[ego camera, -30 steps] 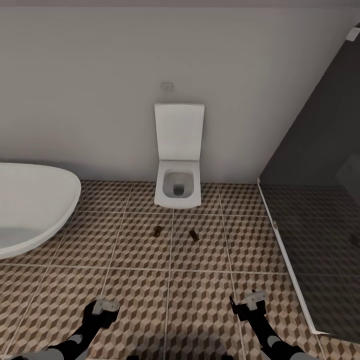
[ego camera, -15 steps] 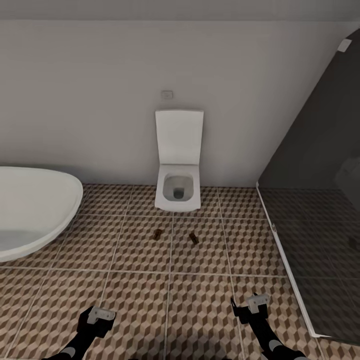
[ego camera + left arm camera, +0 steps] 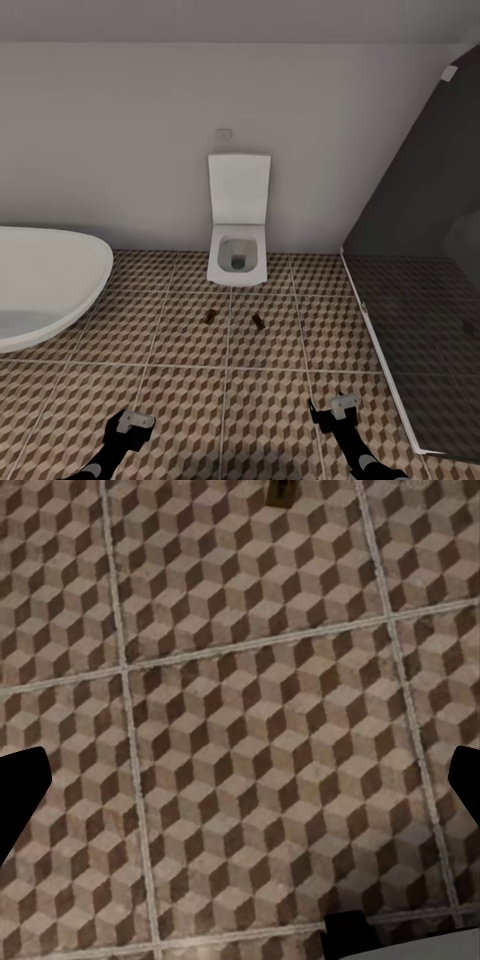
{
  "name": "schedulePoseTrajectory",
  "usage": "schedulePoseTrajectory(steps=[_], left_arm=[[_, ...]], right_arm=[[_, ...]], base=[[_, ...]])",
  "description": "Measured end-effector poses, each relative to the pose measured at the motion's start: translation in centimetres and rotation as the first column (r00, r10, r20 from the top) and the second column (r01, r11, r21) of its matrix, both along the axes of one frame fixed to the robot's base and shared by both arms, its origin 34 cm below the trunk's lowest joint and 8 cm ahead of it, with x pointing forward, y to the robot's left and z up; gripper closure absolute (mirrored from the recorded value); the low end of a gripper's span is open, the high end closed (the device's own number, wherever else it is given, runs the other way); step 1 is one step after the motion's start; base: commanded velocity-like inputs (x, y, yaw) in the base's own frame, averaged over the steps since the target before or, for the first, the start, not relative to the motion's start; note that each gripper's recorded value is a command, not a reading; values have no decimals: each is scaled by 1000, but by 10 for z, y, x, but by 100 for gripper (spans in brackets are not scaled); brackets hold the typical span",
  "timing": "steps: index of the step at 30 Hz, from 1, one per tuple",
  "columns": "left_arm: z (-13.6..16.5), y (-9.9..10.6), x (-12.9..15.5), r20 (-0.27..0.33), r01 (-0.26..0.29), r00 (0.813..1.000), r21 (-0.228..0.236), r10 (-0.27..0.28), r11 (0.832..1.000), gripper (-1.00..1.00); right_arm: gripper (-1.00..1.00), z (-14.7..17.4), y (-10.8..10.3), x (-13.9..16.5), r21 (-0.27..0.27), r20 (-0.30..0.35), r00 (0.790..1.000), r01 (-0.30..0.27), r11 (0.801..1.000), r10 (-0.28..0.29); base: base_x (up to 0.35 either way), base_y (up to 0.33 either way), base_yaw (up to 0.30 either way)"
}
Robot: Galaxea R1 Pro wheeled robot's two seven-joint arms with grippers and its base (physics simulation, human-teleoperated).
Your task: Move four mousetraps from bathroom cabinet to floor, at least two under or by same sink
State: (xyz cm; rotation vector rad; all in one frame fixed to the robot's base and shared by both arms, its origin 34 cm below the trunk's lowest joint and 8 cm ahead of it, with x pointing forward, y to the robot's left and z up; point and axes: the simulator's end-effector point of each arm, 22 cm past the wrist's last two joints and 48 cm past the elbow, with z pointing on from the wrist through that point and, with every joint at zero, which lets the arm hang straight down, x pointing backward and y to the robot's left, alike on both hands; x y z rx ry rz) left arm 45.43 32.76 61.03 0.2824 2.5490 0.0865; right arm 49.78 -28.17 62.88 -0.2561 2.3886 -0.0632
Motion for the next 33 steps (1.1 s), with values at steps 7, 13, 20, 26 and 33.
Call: schedulePoseTrajectory(steps=[7,13,20,26,33], left_arm=[[4,-1,4,10,0,1000,-1,0,1000,-100],[7,-1,8,20,0,1000,-1,0,1000,-100],[11,-1,12,31,0,1000,-1,0,1000,-100],[14,-1,16,41,-1,999,-1,1,1000,-100],[18,-1,20,52,0,999,-1,0,1000,-100]], right_arm=[[-100,4,0,4,0,11,1000,0,1000,0],[-100,8,0,7,0,20,1000,0,1000,0],[-100,12,0,11,0,31,1000,0,1000,0],[-100,16,0,15,0,41,999,1,1000,-1],[-100,21,0,19,-1,52,999,0,1000,0]], base=[[0,0,0],[0,0,0],[0,0,0],[0,0,0],[0,0,0]])
